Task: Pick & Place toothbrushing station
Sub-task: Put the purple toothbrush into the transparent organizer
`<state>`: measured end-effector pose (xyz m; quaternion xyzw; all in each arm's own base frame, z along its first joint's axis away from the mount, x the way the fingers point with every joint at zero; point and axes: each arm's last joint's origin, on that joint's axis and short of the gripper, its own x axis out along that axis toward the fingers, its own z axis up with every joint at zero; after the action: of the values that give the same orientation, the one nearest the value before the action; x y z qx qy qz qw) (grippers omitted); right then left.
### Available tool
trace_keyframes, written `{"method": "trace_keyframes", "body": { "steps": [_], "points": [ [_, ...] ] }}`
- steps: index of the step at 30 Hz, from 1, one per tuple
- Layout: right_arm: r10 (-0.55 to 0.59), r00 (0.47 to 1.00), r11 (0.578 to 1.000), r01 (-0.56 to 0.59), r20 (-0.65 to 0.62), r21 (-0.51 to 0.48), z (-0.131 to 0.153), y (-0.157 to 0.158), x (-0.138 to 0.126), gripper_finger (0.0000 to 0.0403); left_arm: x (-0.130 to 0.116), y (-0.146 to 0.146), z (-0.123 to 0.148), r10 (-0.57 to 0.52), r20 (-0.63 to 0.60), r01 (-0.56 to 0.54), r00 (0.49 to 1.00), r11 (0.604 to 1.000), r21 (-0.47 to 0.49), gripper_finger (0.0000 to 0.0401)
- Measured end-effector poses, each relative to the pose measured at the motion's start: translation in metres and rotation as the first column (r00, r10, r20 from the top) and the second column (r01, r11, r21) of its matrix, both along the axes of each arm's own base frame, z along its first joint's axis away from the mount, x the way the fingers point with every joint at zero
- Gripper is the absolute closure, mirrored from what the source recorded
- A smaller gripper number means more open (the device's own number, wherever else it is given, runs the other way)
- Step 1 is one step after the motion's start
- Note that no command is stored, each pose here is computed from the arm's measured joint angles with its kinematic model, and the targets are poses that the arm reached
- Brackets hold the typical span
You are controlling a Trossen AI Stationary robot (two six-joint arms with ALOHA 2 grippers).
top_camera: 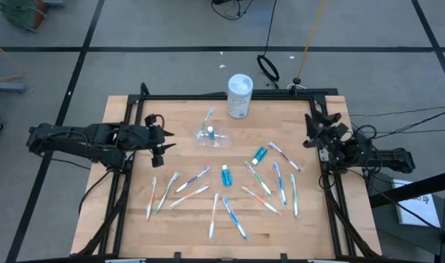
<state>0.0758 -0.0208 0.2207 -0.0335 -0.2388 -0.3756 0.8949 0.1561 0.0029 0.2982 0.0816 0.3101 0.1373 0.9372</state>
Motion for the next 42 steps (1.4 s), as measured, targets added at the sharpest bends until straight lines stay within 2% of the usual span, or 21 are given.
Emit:
{"method": "trace_keyframes", "body": {
  "steps": [4, 6, 9, 11, 13, 18, 23, 25, 28, 30, 32, 39, 42],
  "points": [
    [0.049, 0.998, 0.990, -0.055, 0.049, 0.134, -0.006, -0.002, 0.007, 0.0234, 0.002, 0.000, 0.003, -0.019, 0.028, 0.018, 0.999, 1.000, 0.025, 0.0231],
    [0.095, 0.995, 0.981, -0.101, 0.042, 0.168, -0.010, -0.003, 0.013, 0.0234, 0.003, 0.000, 0.004, -0.021, 0.038, 0.020, 0.999, 0.999, 0.028, 0.0231],
    [0.245, 0.966, 0.961, -0.231, -0.079, 0.152, -0.018, -0.001, 0.025, 0.0234, 0.004, 0.000, 0.005, -0.026, 0.049, 0.024, 0.998, 0.999, 0.036, 0.0231],
    [0.359, 0.924, 0.924, -0.332, -0.131, 0.190, -0.024, 0.001, 0.034, 0.0234, 0.005, 0.000, 0.007, -0.043, 0.061, 0.039, 0.997, 0.997, 0.063, 0.0231],
    [0.412, 0.888, 0.901, -0.364, -0.204, 0.236, -0.030, 0.002, 0.043, 0.0234, 0.007, 0.000, 0.010, -0.061, 0.085, 0.053, 0.995, 0.994, 0.093, 0.0231],
    [0.433, 0.862, 0.888, -0.359, -0.263, 0.287, -0.030, 0.002, 0.068, 0.0234, 0.010, 0.002, 0.016, -0.082, 0.135, 0.062, 0.987, 0.987, 0.148, 0.0231],
    [0.438, 0.827, 0.883, -0.320, -0.354, 0.344, -0.039, 0.000, 0.099, 0.0234, 0.010, 0.006, 0.017, -0.082, 0.127, 0.058, 0.989, 0.982, 0.180, 0.0231],
    [0.455, 0.798, 0.873, -0.314, -0.395, 0.373, -0.045, 0.000, 0.110, 0.0234, 0.010, 0.007, 0.018, -0.084, 0.127, 0.057, 0.988, 0.978, 0.202, 0.0231],
    [0.501, 0.728, 0.856, -0.337, -0.468, 0.393, -0.056, 0.001, 0.121, 0.0234, 0.011, 0.010, 0.019, -0.074, 0.138, 0.043, 0.988, 0.975, 0.217, 0.0231],
    [0.499, 0.730, 0.855, -0.328, -0.468, 0.400, -0.056, 0.000, 0.126, 0.0234, 0.011, 0.012, 0.019, -0.063, 0.137, 0.032, 0.989, 0.976, 0.216, 0.0231],
    [0.500, 0.716, 0.852, -0.305, -0.488, 0.426, -0.061, -0.001, 0.126, 0.0234, 0.010, 0.013, 0.019, -0.056, 0.133, 0.026, 0.990, 0.976, 0.215, 0.0231],
    [0.522, 0.590, 0.818, -0.140, -0.616, 0.558, -0.079, -0.001, 0.107, 0.0234, 0.010, 0.016, 0.018, -0.016, 0.145, -0.008, 0.989, 0.987, 0.161, 0.0231],
    [0.477, 0.602, 0.815, -0.031, -0.640, 0.578, -0.079, -0.002, 0.097, 0.0234, 0.009, 0.016, 0.017, -0.005, 0.145, -0.016, 0.989, 0.989, 0.146, 0.0231]
  ]
}}
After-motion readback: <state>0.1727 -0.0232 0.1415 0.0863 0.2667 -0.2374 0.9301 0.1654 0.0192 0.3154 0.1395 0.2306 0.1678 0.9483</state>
